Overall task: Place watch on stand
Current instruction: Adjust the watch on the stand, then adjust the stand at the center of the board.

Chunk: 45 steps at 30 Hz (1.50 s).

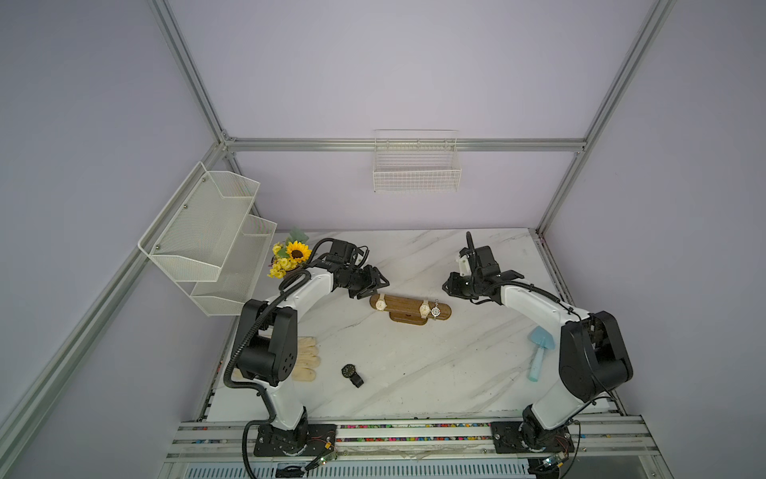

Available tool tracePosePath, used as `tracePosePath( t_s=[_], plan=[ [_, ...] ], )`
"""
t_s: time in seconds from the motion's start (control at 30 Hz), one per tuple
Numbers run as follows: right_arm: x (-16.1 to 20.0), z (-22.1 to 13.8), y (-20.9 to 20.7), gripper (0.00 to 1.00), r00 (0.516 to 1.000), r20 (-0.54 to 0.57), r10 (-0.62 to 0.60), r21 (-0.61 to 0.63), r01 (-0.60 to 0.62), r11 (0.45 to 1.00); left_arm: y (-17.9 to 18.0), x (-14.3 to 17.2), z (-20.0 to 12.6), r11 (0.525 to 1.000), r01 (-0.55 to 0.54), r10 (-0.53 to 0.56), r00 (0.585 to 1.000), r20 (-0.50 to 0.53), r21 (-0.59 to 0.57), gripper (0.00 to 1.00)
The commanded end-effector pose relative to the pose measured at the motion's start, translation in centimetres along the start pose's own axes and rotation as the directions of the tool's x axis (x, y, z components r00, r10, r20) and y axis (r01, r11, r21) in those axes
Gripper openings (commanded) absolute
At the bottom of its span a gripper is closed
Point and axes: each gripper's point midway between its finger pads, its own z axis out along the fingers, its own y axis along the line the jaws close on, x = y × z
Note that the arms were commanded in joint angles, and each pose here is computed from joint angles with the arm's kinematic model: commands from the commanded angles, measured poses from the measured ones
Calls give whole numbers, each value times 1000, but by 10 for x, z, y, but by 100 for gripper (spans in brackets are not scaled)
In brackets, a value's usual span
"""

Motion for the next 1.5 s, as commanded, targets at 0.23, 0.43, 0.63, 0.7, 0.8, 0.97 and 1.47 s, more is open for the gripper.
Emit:
tracePosePath(
  t_s=[0.23,0.43,0.63,0.7,0.8,0.97,1.47],
  plan=[
    [45,-12,-1,34,990,-129,55,-129,-72,989,-18,-8,-10,997,-52,51,999,15,52,57],
    [58,-11,0,34,986,-151,71,-167,-96,981,-23,-8,-13,996,-50,49,999,19,69,57],
    [64,-8,-4,34,982,-161,96,-192,-127,973,-25,-6,-8,996,-43,43,999,3,82,57],
    [65,-8,-6,35,979,-167,114,-207,-147,967,-25,-5,-9,995,-43,43,999,4,85,56],
    [64,-9,-8,37,979,-162,124,-221,-158,962,-28,-6,-11,995,-50,49,999,12,90,56],
    [60,-11,-11,37,980,-144,134,-214,-163,963,-34,-9,-14,993,-59,57,998,19,103,56],
    [48,-9,-11,36,984,-122,130,-217,-154,964,-27,-2,2,993,-50,52,999,-13,103,55]
  ],
)
